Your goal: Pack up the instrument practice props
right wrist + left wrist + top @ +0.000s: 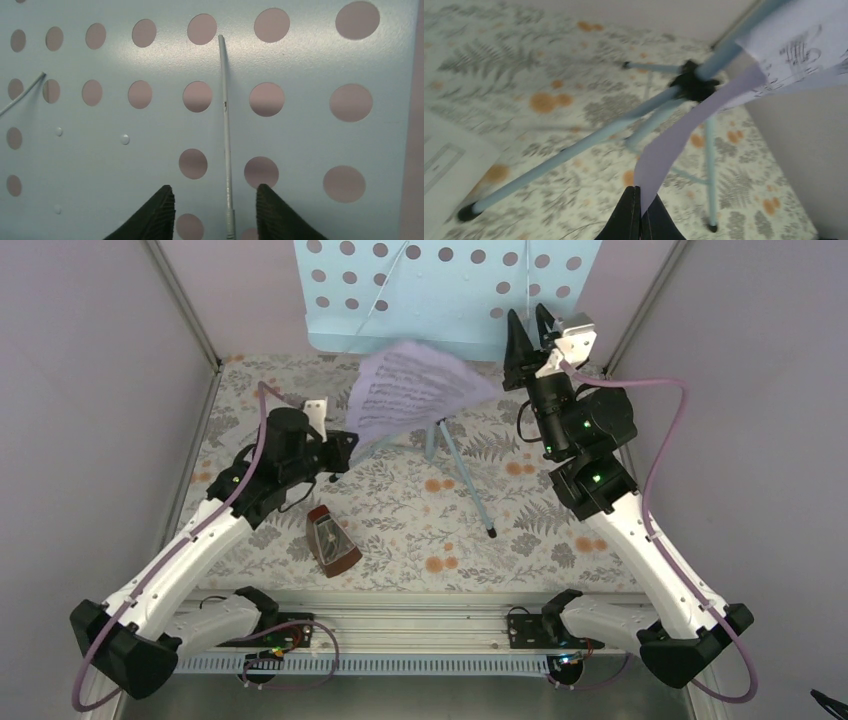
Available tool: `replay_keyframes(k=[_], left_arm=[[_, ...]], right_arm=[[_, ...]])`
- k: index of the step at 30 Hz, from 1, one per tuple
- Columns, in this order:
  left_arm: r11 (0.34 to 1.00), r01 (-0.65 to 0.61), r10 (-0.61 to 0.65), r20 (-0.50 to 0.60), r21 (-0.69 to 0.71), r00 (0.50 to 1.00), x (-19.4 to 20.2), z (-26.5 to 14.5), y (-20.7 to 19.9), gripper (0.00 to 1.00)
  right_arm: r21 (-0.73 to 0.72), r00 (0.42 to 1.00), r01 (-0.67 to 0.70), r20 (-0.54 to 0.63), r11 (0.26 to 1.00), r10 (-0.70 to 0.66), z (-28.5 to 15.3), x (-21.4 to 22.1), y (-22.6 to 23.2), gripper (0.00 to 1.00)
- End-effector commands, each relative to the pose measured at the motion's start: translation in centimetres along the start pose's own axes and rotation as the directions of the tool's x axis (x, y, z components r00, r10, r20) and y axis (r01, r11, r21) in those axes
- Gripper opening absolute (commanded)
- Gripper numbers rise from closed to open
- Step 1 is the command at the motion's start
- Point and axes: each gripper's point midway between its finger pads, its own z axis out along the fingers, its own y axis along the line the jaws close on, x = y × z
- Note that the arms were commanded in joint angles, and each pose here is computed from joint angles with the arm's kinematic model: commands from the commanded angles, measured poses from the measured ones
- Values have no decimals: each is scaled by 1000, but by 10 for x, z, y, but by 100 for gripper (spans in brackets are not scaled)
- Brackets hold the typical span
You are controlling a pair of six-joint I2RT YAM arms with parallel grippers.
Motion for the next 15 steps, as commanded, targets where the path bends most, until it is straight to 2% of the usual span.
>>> replay_keyframes(k=[1,2,4,6,10,15], left_arm=[[997,78,-79,-46,-24,996,18,4,39,2],[994,99,-101,-42,-47,994,18,5,54,2],[989,134,-138,-55,-62,989,23,9,76,2],[981,172,-178,-59,-89,982,26,11,99,2],[955,266,-276,-68,-130,959,39,12,146,2],[899,398,-417,-84,-182,905,65,7,201,2]], right_arm=[[12,1000,-14,15,1000,14,-4,-3,-3,49],[14,1000,-14,17,1000,14,-5,-3,-4,58],[20,1000,-17,24,1000,17,-7,-5,-5,84],[29,999,-19,29,999,19,-10,-7,-8,99],[35,999,-25,32,999,24,-16,-7,-11,100],[41,999,-37,38,998,36,-23,-9,-14,100]])
